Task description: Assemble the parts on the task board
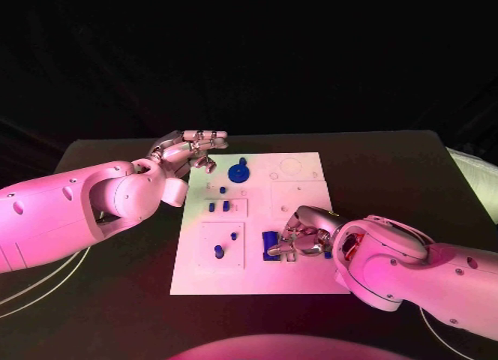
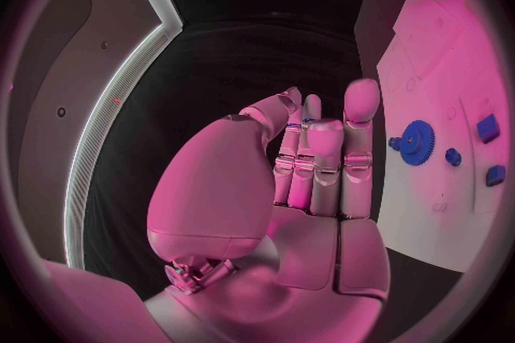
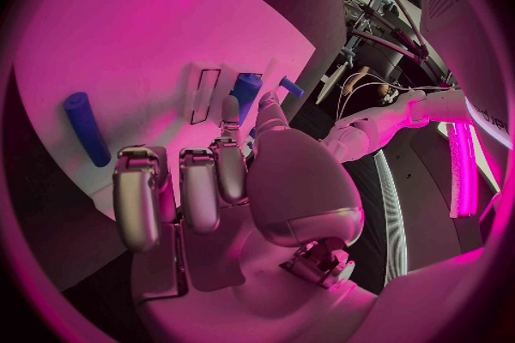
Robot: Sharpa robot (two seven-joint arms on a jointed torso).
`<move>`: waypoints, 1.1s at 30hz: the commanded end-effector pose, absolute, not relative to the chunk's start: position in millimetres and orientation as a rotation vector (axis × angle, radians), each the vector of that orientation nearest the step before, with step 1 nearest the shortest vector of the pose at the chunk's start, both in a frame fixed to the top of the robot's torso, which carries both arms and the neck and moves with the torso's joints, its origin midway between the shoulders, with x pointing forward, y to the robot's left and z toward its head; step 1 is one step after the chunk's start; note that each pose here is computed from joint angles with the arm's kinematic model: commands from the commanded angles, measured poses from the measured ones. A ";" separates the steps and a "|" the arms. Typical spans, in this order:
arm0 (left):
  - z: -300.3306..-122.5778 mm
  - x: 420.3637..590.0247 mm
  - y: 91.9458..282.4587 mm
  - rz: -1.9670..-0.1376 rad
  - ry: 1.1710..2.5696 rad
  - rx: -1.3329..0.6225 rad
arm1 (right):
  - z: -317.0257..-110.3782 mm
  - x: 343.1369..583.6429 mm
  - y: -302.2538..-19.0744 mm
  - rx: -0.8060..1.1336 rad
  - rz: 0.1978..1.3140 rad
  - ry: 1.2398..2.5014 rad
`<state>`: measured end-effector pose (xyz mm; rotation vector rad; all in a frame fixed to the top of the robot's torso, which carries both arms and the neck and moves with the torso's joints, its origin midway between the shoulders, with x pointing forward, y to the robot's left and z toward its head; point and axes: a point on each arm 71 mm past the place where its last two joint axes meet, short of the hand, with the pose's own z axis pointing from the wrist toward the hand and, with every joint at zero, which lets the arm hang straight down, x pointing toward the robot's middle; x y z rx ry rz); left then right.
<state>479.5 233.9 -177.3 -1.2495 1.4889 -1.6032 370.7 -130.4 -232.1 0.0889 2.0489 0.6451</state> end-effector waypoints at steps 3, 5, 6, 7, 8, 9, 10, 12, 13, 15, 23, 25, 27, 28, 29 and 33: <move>-176.6 478.9 231.8 -1.626 1.497 -1.238 | -226.1 368.5 -137.8 0.105 0.677 2.001; -176.7 478.8 231.9 -1.625 1.497 -1.238 | -220.6 368.5 -145.8 0.133 0.692 1.971; -176.7 478.8 232.2 -1.625 1.496 -1.238 | -216.6 369.2 -152.3 0.146 0.695 1.950; -176.7 478.8 232.3 -1.624 1.496 -1.238 | -214.9 369.6 -155.4 0.151 0.694 1.941; -176.7 478.8 232.5 -1.624 1.496 -1.238 | -211.6 370.7 -162.2 0.159 0.688 1.927; -176.7 478.8 232.6 -1.624 1.496 -1.238 | -209.1 371.8 -168.2 0.160 0.678 1.919; -176.7 478.8 232.7 -1.623 1.495 -1.238 | -207.0 372.9 -174.2 0.158 0.663 1.912; -176.7 478.7 232.8 -1.624 1.495 -1.238 | -204.1 374.8 -186.1 0.151 0.629 1.903; -176.7 478.7 232.7 -1.624 1.494 -1.238 | -203.1 375.6 -192.9 0.146 0.607 1.901; -176.6 478.7 232.4 -1.625 1.494 -1.237 | -202.4 376.6 -202.8 0.136 0.568 1.900; -176.7 478.9 231.8 -1.627 1.492 -1.236 | -208.2 377.2 -226.5 0.075 0.411 1.914; -176.9 478.9 231.7 -1.627 1.492 -1.236 | -212.0 376.1 -228.5 0.055 0.381 1.925; -177.0 478.9 231.6 -1.628 1.493 -1.236 | -215.2 375.1 -229.7 0.034 0.357 1.931; -177.2 478.8 231.7 -1.628 1.493 -1.236 | -216.7 374.7 -230.1 0.024 0.347 1.934; -177.3 478.8 231.8 -1.628 1.494 -1.236 | -217.7 374.4 -230.4 0.017 0.340 1.935; -178.0 478.7 232.9 -1.624 1.493 -1.239 | -221.9 373.3 -229.5 -0.014 0.319 1.945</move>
